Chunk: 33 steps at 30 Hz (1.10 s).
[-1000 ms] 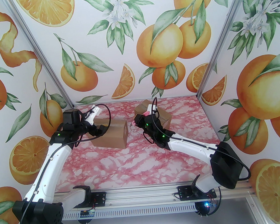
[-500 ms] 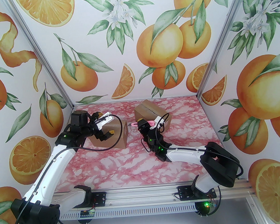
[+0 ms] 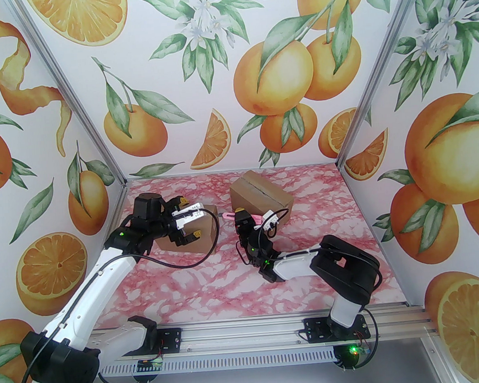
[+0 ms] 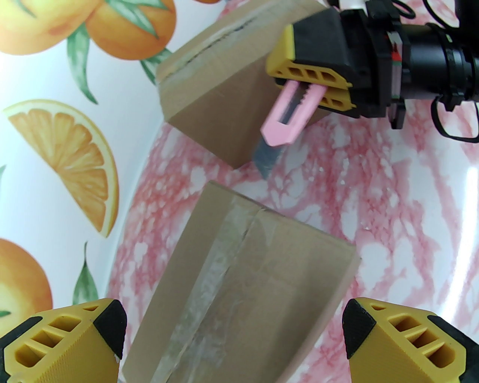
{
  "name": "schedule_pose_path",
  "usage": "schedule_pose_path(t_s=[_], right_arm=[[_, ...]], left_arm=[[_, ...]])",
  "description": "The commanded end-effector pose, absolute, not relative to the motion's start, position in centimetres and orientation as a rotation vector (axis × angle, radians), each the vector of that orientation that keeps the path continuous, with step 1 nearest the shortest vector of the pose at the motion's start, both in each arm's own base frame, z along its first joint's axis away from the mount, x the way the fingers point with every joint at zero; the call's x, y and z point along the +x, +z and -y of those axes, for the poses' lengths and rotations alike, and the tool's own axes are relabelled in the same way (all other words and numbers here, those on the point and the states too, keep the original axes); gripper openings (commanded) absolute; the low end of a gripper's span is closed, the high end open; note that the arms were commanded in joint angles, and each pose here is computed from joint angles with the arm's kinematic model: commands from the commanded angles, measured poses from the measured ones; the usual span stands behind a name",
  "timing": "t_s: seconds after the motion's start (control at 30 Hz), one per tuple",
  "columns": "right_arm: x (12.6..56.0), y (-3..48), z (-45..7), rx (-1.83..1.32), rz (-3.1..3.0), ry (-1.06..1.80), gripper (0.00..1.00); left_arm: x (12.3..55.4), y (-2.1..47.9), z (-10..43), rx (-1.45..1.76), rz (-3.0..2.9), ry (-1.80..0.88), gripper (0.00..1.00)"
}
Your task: Unpack the express box
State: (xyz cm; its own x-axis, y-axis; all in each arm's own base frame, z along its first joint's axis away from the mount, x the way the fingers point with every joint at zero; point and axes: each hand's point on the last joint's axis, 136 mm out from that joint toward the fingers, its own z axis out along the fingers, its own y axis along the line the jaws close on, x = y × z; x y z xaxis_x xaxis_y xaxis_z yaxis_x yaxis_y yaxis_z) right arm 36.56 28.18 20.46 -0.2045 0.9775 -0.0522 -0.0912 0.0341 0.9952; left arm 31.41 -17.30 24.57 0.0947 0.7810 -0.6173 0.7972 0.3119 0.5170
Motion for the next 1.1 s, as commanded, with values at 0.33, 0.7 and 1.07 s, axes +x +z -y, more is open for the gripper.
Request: schedule_pose_path(t_s=[0.33, 0.7, 1.07], right_arm=[[36.8, 20.1, -27.8, 1.125, -1.1, 1.449, 0.0], [37.4, 19.9, -28.7, 1.117, -1.104, 1.461, 0.0], [37.9, 19.1, -28.7, 1.113, -1.111, 1.413, 0.0]], left_arm=[[31.5, 22.3, 18.1, 1.524, -1.647, -0.005, 1.0], [31.0, 20.5, 18.7, 1.543, -1.677, -0.06, 1.0], [30.5, 19.0, 18.1, 1.55, -1.709, -0.05, 1.0]])
